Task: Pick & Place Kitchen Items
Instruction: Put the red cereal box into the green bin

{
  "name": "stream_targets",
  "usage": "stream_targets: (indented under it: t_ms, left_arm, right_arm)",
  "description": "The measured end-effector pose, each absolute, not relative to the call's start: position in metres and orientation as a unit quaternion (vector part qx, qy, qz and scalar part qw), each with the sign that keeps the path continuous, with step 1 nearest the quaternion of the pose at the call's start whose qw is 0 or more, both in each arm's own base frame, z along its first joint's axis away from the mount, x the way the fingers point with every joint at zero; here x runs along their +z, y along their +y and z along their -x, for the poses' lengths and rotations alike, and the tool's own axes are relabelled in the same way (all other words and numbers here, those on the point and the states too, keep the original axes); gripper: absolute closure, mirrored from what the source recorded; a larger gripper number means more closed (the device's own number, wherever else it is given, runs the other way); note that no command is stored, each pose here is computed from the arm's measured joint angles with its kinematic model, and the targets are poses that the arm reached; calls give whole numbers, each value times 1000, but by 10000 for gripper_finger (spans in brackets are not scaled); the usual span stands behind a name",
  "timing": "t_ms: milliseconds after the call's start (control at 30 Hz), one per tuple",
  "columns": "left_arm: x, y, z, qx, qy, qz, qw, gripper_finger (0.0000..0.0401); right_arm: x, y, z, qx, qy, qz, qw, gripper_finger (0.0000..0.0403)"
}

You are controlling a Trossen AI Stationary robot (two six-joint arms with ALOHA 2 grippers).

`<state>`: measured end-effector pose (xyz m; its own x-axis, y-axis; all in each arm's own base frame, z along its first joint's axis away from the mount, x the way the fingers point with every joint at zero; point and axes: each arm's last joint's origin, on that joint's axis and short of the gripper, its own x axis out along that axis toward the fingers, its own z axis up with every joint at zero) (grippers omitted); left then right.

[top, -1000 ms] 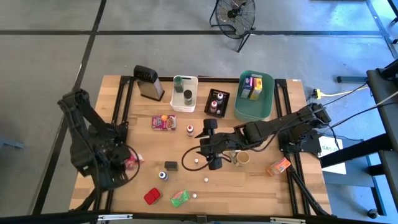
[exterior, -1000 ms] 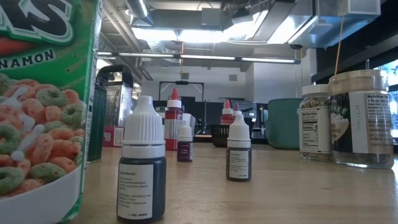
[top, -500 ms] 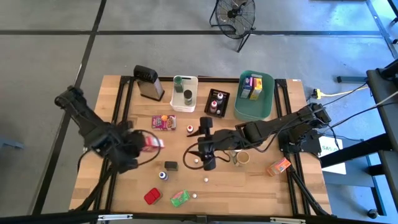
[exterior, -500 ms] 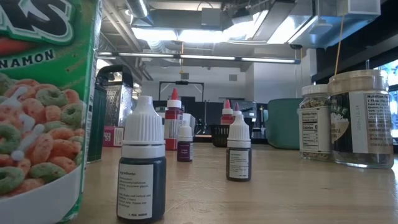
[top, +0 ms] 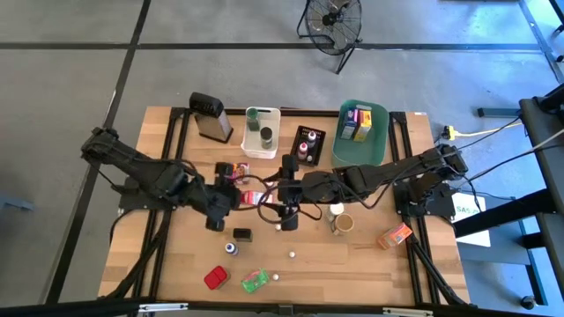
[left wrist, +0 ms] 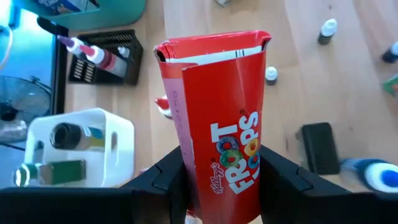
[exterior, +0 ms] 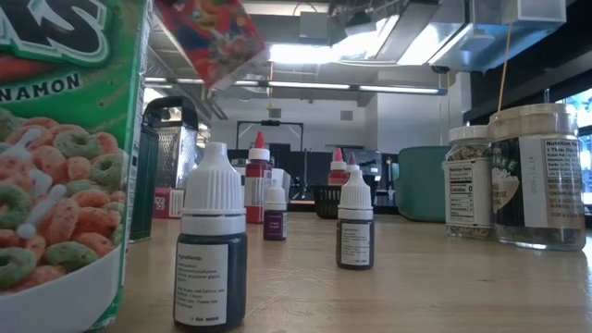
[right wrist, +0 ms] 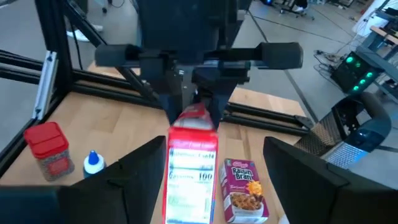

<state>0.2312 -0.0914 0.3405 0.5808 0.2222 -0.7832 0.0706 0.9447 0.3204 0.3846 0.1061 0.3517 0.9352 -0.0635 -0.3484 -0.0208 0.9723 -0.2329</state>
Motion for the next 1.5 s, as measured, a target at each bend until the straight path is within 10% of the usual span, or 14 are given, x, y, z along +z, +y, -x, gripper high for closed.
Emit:
stream_targets:
  t_ms: [1500]
  left_arm:
    - [342, -86, -249, 55, 415, -222, 881, 260]
  right_arm:
    - [323, 85, -408, 18, 219, 119, 968, 107]
